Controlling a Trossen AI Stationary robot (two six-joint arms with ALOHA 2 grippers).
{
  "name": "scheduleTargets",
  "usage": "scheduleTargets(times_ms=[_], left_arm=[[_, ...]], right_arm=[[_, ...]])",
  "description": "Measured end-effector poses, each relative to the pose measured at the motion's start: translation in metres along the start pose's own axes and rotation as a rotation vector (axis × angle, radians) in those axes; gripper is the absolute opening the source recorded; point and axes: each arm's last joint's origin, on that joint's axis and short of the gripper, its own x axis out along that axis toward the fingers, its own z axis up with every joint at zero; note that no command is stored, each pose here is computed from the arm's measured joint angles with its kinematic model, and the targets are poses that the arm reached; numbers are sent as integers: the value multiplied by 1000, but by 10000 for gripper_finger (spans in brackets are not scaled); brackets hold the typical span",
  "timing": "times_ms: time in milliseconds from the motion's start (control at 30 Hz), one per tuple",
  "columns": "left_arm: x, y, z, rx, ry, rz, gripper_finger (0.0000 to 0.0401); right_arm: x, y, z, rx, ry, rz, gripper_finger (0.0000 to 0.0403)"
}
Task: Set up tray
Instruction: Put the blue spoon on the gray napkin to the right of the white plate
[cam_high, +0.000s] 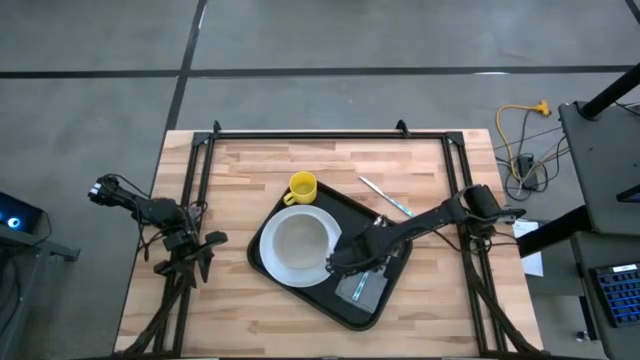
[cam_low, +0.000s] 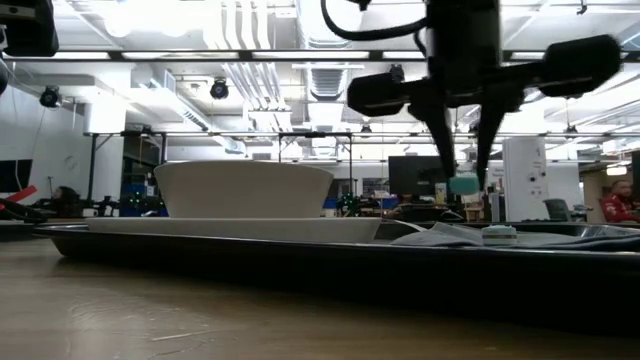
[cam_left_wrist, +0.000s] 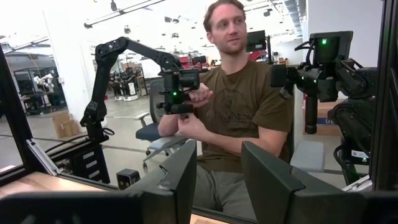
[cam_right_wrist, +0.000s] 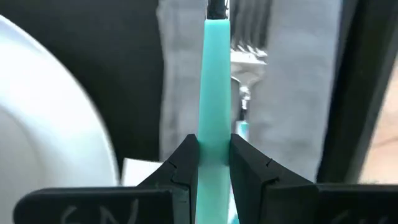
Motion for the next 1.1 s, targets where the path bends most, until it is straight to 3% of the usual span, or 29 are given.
scheduleTargets(times_ms=[1100], left_arm=[[0,0,0,0,0,0,112]], right_arm=[[32,-12,-19,20,99,102,50]])
